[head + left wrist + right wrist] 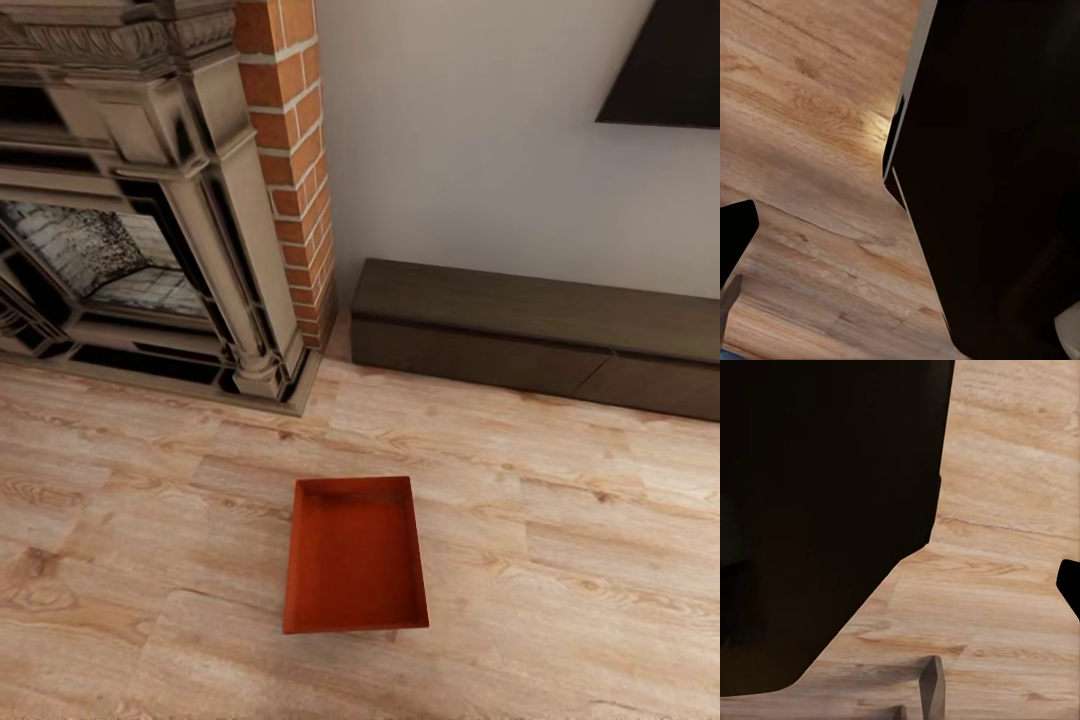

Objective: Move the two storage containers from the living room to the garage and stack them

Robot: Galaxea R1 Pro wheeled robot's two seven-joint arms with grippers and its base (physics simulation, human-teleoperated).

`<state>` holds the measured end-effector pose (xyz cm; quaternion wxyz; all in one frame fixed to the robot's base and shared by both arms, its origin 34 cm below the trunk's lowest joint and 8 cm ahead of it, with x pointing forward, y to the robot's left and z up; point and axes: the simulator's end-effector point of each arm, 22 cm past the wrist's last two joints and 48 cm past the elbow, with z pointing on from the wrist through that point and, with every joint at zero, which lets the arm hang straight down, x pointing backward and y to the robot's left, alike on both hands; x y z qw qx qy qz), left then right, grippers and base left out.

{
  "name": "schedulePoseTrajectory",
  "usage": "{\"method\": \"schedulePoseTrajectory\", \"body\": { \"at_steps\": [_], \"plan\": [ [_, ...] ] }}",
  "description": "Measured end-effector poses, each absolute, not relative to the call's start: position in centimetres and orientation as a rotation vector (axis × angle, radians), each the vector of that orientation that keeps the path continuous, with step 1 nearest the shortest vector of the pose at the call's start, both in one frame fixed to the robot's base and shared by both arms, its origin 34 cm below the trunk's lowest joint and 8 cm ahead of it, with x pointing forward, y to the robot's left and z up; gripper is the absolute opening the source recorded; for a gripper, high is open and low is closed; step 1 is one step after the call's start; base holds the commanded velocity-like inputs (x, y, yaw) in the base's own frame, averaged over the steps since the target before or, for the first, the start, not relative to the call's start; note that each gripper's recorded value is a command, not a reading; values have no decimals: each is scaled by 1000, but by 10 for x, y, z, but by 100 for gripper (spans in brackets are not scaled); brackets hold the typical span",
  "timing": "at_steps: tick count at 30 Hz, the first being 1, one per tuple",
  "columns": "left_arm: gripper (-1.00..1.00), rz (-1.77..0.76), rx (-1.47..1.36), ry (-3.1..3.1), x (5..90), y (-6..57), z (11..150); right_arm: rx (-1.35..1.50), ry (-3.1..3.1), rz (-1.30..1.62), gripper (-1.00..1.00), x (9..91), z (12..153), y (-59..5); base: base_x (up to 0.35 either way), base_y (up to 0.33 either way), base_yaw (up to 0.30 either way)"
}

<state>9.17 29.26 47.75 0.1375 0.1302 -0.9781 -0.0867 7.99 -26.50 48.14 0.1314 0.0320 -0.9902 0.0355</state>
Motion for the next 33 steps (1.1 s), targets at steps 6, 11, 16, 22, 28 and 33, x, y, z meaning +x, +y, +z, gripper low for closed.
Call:
{"method": "schedulePoseTrajectory", "body": {
  "at_steps": [6,11,16,22,28,33],
  "plan": [
    [100,-252,374,-2820,88,293,478,93,-2865,102,100,76,482,-265,0,0,0],
    [100,-253,373,-2812,85,293,478,95,-2856,106,100,73,483,-266,0,0,0],
    [100,-254,371,-2804,81,293,479,98,-2848,109,100,70,483,-266,0,0,0],
    [100,-255,369,-2795,77,293,479,107,-2840,102,100,66,484,-266,0,0,0],
    [100,-256,367,-2786,74,292,480,105,-2833,97,100,63,484,-265,0,0,0],
    [100,-256,366,-2785,73,293,480,100,-2835,108,100,63,484,-266,0,0,0]
  ]
}}
